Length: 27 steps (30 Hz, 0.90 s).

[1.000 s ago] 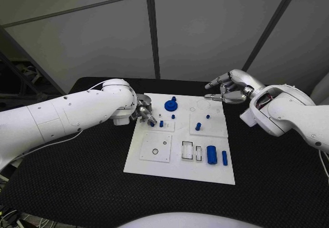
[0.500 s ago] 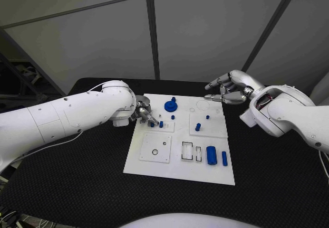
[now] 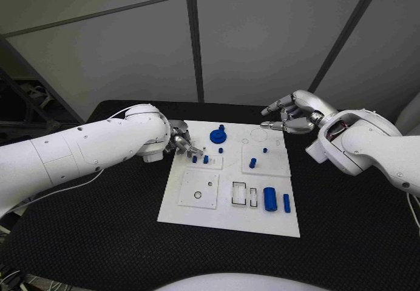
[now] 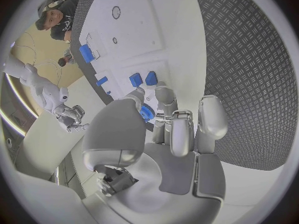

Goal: Assemble the parts on the task board

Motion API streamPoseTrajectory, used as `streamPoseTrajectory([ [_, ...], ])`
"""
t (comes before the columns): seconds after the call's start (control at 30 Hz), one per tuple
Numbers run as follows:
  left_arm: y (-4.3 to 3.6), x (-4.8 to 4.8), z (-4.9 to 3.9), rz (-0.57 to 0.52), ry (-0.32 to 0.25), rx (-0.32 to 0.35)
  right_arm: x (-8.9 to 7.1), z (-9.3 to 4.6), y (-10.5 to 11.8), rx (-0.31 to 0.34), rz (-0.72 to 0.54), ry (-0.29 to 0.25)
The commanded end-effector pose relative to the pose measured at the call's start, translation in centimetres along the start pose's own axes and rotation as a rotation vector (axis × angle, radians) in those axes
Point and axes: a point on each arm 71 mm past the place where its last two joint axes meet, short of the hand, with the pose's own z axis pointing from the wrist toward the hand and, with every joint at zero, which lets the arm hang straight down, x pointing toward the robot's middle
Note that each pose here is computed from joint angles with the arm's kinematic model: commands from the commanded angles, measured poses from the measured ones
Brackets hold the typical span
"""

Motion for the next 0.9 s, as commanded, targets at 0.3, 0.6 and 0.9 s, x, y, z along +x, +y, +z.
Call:
streamPoseTrajectory([
  [0.3,-0.44,-1.82,-0.88,-0.182,-0.125,0.108,-0.2,0.0,0.1,-0.006,-0.002,-0.009],
  [0.6,-2.19,-3.53,-1.66,-0.324,-0.258,0.329,-0.2,0.0,0.0,-0.004,-0.002,-0.012],
  [0.9,-5.7,-1.87,-1.17,-0.17,-0.351,0.565,-0.2,0.1,0.0,-0.006,-0.001,-0.01],
])
